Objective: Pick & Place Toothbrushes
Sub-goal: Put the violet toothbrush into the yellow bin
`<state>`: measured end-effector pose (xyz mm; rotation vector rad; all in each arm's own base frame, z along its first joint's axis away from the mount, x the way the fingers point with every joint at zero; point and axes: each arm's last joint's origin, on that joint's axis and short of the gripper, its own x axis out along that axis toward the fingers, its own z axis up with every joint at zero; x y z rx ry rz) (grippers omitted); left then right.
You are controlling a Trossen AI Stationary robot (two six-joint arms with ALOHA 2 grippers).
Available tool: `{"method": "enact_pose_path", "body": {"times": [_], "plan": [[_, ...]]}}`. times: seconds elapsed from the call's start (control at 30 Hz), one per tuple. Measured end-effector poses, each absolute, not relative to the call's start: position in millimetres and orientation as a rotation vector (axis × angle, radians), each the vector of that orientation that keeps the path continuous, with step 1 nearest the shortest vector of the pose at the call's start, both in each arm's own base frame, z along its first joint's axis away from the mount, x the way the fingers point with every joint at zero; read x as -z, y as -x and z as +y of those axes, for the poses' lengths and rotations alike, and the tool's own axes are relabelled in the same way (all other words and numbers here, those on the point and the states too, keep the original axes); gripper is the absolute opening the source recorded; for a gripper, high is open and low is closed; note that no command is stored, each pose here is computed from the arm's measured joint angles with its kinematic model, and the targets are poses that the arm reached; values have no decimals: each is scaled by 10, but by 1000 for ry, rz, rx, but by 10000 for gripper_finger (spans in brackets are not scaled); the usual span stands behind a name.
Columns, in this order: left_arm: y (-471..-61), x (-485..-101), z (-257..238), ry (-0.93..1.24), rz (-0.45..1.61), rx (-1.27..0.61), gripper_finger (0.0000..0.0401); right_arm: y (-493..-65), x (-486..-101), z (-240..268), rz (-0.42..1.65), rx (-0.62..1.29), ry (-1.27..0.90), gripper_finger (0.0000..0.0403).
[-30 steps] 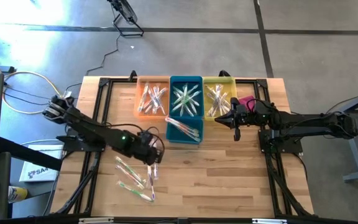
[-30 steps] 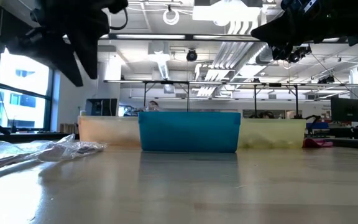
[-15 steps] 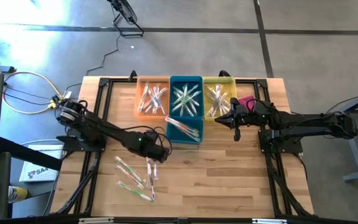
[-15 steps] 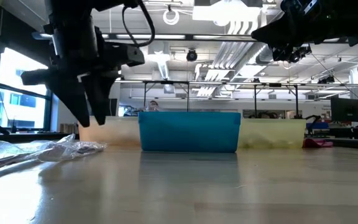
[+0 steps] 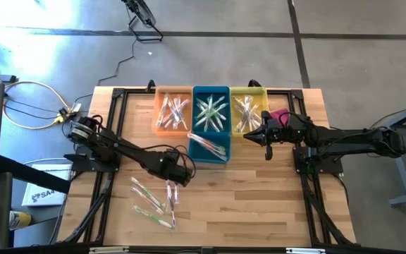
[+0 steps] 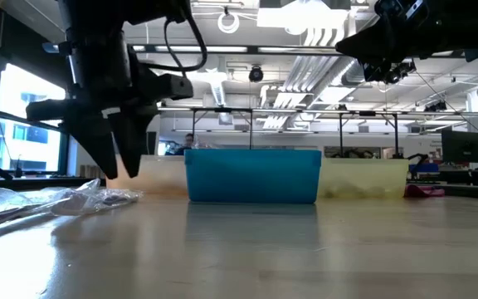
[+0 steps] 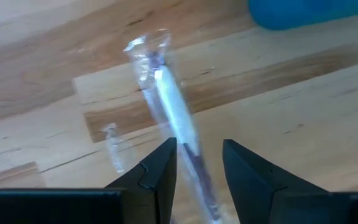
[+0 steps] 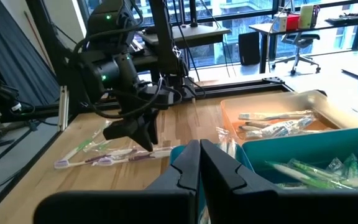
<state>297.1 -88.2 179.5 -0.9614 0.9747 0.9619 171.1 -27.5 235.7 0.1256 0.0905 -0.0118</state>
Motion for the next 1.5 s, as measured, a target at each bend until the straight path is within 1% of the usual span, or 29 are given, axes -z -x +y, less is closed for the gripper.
{"method": "enact_pose_path", "body": {"times": [0.33,1.5], "plan": [[-3025,-1642,-901,946,1002,-981,127,-1711,-2348,-275,99,12,-125,4],[-3053,-1651,-907,957,970,-964,127,-1711,-2348,-275,98,12,-124,4]]}}
